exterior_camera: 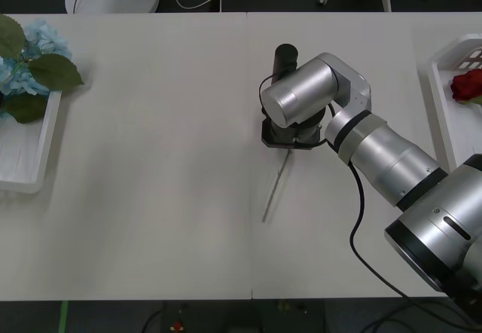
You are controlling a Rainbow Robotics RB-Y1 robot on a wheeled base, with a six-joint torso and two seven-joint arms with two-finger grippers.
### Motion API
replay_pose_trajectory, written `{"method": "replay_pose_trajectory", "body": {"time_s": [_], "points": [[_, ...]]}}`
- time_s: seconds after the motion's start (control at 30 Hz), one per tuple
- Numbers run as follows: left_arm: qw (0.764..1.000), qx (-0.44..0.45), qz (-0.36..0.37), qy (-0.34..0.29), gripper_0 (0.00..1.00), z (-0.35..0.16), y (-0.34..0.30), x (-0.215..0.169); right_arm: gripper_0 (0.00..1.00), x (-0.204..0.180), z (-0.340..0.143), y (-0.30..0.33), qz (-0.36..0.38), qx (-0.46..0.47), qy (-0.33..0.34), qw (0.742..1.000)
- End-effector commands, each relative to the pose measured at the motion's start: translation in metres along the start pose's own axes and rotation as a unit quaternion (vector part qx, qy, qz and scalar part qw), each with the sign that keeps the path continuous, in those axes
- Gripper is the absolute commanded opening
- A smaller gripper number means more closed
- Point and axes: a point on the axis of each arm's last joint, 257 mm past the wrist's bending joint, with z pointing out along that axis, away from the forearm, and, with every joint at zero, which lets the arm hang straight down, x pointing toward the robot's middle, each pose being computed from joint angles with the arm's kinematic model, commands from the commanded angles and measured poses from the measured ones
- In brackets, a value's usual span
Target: Put the red flowers into the right box and the blue flowers into the left box
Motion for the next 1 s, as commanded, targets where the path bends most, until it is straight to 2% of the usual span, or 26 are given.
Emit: {"method": "replay_pose_trajectory", "body": {"time_s": [0.03,0.23,0.43,0.63,0.8,1.0], "points": [[0.997,0.041,0.064,-0.007,1.0,0.016,-0.031,-0.028,0.0,-0.036,-0.032,0.023,-0.006,-0.032,-0.028,0.999],[0.994,0.065,0.087,-0.018,1.0,0.05,-0.062,-0.042,0.0,-0.062,-0.051,0.013,-0.002,-0.048,-0.044,0.998],[0.993,0.066,0.09,-0.032,1.0,0.082,-0.086,-0.051,0.0,-0.116,-0.102,-0.031,-0.052,-0.052,-0.08,0.994],[0.991,0.075,0.106,-0.034,1.0,0.087,-0.1,-0.057,0.0,-0.159,-0.155,-0.125,-0.135,-0.021,-0.101,0.985],[0.991,0.083,0.1,-0.023,1.0,0.08,-0.1,-0.051,0.0,-0.186,-0.192,-0.229,-0.185,0.062,-0.126,0.973],[0.991,0.095,0.095,-0.016,1.0,0.07,-0.092,-0.054,0.0,-0.198,-0.226,-0.338,-0.193,0.145,-0.131,0.961]]}}
